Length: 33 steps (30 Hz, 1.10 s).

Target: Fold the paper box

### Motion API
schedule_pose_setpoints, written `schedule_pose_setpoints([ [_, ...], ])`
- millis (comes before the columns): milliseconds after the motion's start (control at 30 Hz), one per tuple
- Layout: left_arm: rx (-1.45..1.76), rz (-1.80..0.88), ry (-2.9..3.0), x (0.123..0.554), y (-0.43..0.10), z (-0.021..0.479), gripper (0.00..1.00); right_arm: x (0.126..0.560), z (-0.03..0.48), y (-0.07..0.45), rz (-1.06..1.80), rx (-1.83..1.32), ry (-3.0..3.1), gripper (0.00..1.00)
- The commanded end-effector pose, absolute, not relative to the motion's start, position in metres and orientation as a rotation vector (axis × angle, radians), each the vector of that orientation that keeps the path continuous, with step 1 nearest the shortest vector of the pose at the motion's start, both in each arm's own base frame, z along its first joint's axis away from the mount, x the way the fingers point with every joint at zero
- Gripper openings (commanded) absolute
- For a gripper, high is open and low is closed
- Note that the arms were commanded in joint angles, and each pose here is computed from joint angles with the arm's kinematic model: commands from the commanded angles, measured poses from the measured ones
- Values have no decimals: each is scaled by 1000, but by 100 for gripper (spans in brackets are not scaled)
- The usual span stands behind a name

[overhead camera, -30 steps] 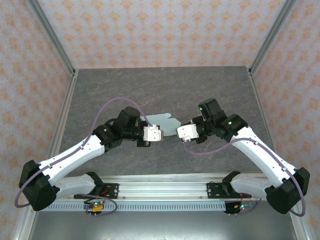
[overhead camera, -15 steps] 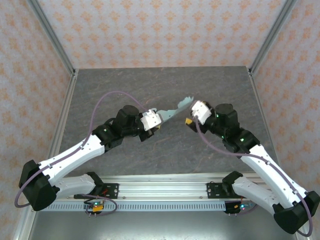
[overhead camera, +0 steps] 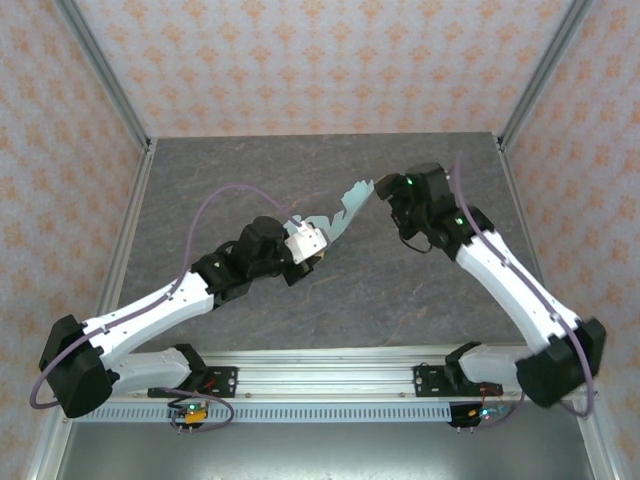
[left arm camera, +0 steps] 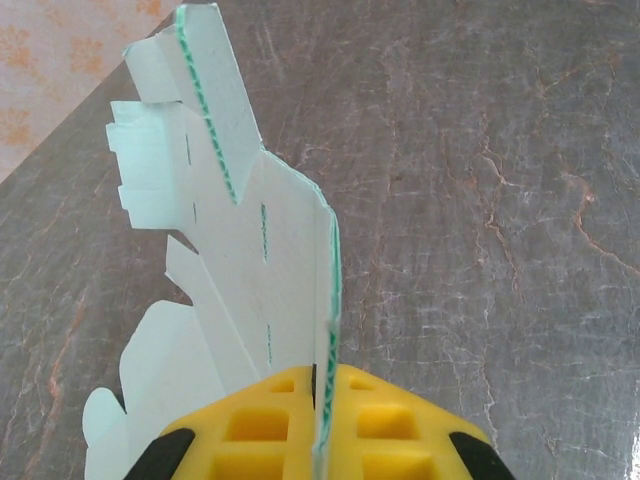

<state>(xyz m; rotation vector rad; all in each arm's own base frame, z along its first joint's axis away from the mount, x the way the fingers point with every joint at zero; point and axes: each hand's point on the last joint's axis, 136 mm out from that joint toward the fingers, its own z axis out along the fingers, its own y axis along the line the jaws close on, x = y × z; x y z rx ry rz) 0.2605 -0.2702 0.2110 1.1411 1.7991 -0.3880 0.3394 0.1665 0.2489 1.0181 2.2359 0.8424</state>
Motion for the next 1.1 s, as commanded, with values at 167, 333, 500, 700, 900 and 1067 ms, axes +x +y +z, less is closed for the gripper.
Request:
schedule_pose_setpoints([
  [167, 1169, -328, 1773, 263, -269, 204, 2, 344, 226, 197, 829, 1109, 2464, 85],
  [333, 1174, -330, 1768, 263, -270, 202, 2, 340, 205, 210, 804, 1104, 2541, 72],
  [500, 1209, -360, 1737, 260, -277, 199, 3, 338, 191, 204, 724, 1099, 2568, 43],
  [700, 1229, -410, 1732, 253, -280, 197, 14, 337, 186, 202, 688, 1030, 2595, 11],
  [900, 1126, -679, 1623, 230, -273, 219, 90, 352, 215, 211, 697, 377, 2649, 4],
  [1067, 951, -663, 1677, 239, -247, 244, 100, 342, 218, 204, 570, -103, 2596, 3],
])
